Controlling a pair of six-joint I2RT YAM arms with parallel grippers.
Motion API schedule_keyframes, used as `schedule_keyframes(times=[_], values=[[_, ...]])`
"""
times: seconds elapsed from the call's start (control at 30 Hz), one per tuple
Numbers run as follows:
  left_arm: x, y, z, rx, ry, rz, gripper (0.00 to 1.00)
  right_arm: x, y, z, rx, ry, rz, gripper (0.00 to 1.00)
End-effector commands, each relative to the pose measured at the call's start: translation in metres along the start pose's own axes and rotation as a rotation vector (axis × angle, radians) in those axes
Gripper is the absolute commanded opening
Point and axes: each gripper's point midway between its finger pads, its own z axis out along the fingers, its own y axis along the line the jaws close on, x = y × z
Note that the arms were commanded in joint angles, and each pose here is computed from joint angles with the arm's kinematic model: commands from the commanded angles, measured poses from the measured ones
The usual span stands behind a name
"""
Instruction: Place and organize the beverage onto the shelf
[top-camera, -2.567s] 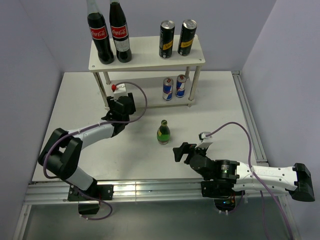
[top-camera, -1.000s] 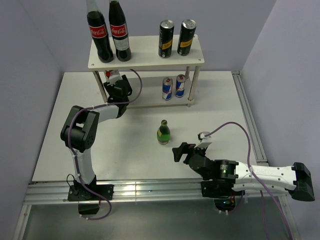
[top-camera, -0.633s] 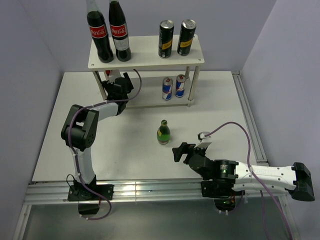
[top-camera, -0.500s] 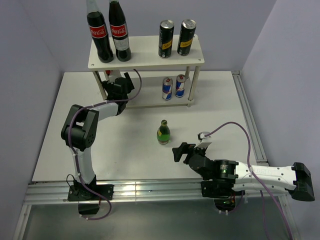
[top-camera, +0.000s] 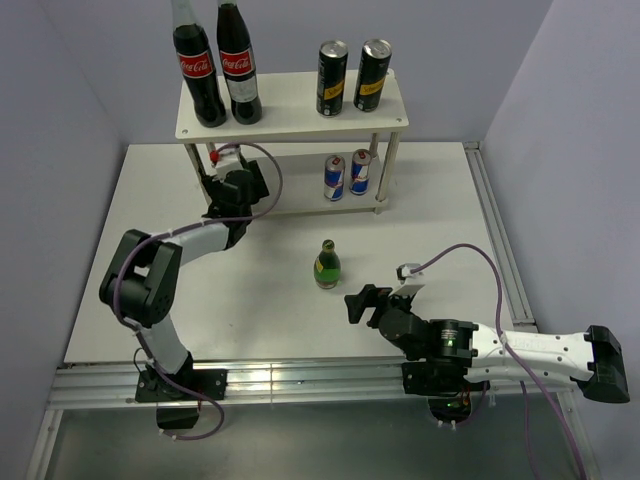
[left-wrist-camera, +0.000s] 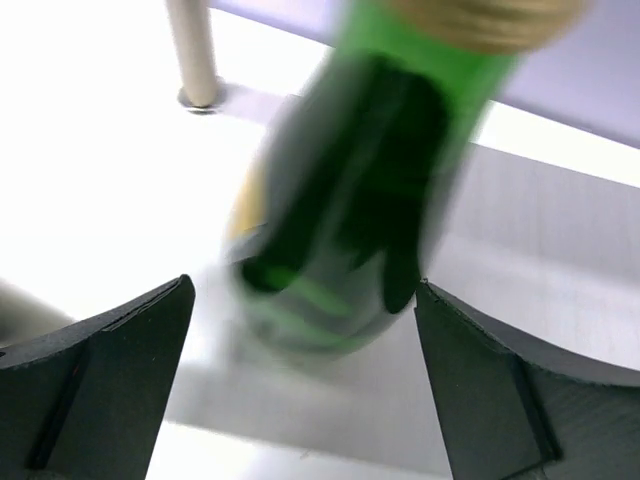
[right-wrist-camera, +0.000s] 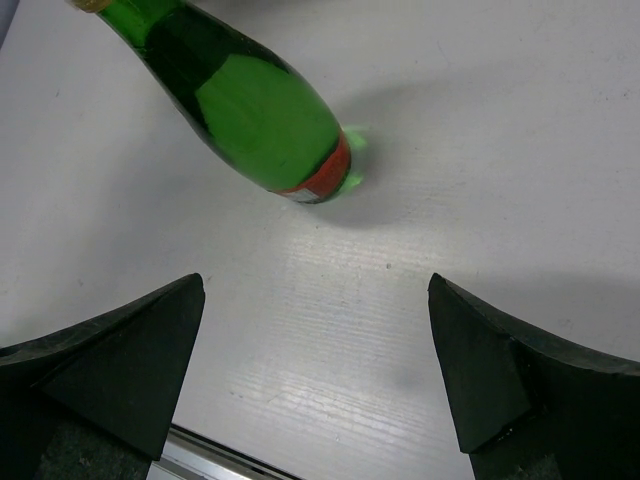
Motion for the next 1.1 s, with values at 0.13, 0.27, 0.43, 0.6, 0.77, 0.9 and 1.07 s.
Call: schedule_keyframes(times=[0.13, 0.27, 0.43, 0.6, 0.77, 0.9, 1.07], values=[[-0.024, 0.032, -0.038, -0.08, -0.069, -0.034, 0.99, -0.006, 0.003, -0.001, -0.006, -0.021, 0.009, 1.0], [-0.016, 0.04, -0.062, -0.093, -0.062, -0.01, 0.99, -0.006, 0.003, -0.001, -0.005, -0.024, 0.007, 1.0], [-0.019, 0.034, -0.095, -0.048, -0.072, -0.044, 0.99, -0.005, 0.004, 0.0, -0.01, -0.022, 0.006, 1.0], [-0.001, 0.001, -0.138, 0.175, -0.009, -0.035, 0.99, -0.006, 0.004, 0.0, -0.003, -0.024, -0.001, 1.0], [0.041, -0.043, -0.203, 0.433, 0.08, 0.017, 0.99, -0.007, 0.003, 0.0, -0.004, -0.03, 0.006, 1.0], [0.052, -0.074, -0.268, 0.785, 0.119, 0.0, 0.99, -0.008, 0.004, -0.001, -0.009, -0.033, 0.011, 1.0], [0.077, -0.07, -0.303, 0.937, 0.15, 0.001, 0.99, -0.009, 0.003, 0.0, 0.0, -0.037, 0.007, 1.0]])
